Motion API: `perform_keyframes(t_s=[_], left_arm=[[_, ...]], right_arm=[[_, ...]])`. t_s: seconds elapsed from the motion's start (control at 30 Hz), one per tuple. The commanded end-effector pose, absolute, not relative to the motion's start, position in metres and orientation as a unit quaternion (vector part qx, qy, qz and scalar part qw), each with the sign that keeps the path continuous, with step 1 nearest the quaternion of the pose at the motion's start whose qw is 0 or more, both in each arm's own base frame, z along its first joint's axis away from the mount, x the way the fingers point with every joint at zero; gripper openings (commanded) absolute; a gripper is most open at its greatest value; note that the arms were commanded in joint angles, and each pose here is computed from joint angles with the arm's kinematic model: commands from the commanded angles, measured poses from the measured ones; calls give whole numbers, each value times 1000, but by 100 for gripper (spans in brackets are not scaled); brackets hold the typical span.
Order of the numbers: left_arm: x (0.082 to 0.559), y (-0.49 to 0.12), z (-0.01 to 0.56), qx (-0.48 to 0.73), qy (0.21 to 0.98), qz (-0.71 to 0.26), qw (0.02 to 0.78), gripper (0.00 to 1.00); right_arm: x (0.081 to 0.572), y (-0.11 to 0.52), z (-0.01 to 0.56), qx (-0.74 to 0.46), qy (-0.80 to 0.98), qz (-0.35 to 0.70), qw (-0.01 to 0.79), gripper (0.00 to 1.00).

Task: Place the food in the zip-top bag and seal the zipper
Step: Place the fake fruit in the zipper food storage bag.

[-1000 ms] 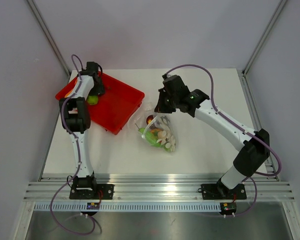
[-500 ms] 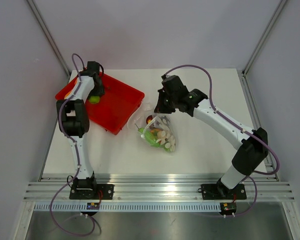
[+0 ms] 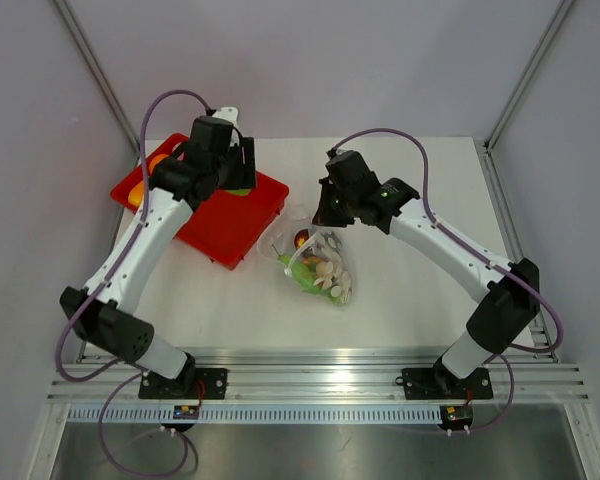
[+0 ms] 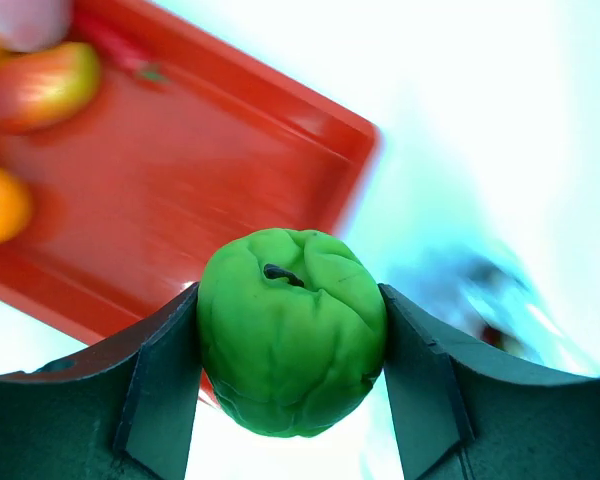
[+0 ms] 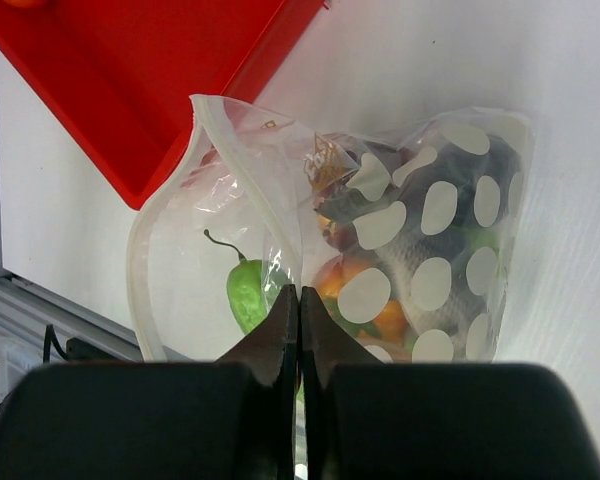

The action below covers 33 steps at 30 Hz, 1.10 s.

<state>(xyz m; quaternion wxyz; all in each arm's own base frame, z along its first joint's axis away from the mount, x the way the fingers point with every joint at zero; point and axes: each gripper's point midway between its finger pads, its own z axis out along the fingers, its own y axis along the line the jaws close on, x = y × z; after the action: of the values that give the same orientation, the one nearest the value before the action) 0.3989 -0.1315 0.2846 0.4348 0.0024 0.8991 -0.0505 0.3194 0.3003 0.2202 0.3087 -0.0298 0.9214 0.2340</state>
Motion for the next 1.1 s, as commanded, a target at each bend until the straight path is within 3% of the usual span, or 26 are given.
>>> perform_keyframes(t_s=[0.0,0.23,0.57,0.63,0.7,0.73,0.93,1.0,1.07], left_arm=[[355,-157,294,30,899,-116,422,28],[285,-220,273,86,891,-250,368,29],[272,-273,237,107,892,-303,317,31],[270,-280,233,113,893,-304,312,47],[265,-285,231,125,893,-304,306,78],[263,-286,230,130,894,-302,303,99],[254,-278,271,188,882,-284,326,99],[251,-270,302,197,865,-287,361,90],[247,-265,322,206,849,-297,387,71]], right_arm=[[318,297,249,-22,908,247,338,2],[317,300,256,-16,903,261,340,2],[311,292,270,-7,900,264,348,3],[309,289,268,-5,901,259,347,2],[307,287,270,-4,900,259,350,3],[307,286,270,-4,900,257,351,3],[304,285,268,-7,901,259,348,2],[305,285,269,-6,900,259,350,2],[305,284,270,-7,900,258,351,3]])
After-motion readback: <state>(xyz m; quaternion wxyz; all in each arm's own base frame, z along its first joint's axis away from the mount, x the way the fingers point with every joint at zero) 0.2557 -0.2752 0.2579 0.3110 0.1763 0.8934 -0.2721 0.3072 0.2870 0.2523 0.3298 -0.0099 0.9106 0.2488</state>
